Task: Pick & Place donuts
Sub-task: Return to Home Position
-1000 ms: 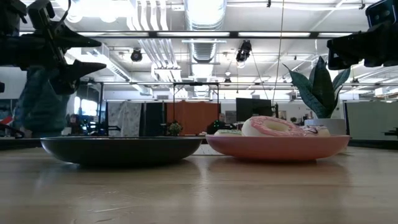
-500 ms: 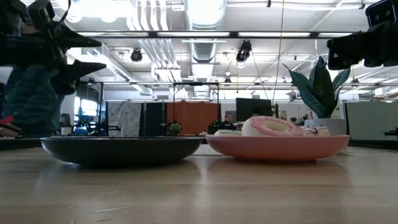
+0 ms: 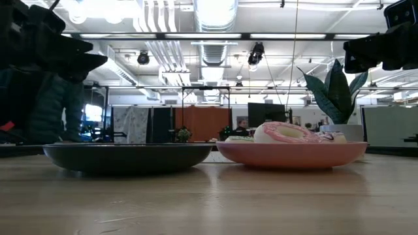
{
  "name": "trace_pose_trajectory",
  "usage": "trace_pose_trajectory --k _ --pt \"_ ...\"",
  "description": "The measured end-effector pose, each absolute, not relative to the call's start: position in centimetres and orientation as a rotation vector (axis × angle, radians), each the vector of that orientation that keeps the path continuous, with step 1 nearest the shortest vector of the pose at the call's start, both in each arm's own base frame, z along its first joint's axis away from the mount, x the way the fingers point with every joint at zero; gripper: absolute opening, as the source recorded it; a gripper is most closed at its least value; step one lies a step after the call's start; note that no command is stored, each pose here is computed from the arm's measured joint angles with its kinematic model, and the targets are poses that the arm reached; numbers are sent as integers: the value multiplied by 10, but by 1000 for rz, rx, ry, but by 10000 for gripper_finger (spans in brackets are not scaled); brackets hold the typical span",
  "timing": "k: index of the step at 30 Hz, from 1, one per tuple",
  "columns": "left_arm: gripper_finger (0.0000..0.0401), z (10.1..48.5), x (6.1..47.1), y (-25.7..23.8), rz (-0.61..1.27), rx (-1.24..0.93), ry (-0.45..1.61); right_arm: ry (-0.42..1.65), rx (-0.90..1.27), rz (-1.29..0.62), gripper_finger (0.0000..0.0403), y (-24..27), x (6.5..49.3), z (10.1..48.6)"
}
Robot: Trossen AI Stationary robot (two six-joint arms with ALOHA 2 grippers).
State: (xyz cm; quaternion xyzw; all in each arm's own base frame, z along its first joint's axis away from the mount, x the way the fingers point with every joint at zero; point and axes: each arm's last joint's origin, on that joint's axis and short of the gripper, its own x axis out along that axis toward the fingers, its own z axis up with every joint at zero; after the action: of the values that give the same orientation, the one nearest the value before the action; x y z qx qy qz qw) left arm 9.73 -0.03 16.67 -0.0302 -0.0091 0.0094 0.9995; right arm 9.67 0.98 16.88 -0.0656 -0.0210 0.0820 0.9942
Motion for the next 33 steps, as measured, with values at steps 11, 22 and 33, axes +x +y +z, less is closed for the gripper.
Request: trace_pose_trajectory --k 11,22,33 --pt "204 166 97 -1 -17 -92 -7 -42 -131 164 34 10 97 169" --pt "204 167 97 -1 -18 -223 -7 -42 -131 164 34 10 97 169" --pt "204 168 97 -1 -19 -225 -16 -42 -131 164 34 10 97 169"
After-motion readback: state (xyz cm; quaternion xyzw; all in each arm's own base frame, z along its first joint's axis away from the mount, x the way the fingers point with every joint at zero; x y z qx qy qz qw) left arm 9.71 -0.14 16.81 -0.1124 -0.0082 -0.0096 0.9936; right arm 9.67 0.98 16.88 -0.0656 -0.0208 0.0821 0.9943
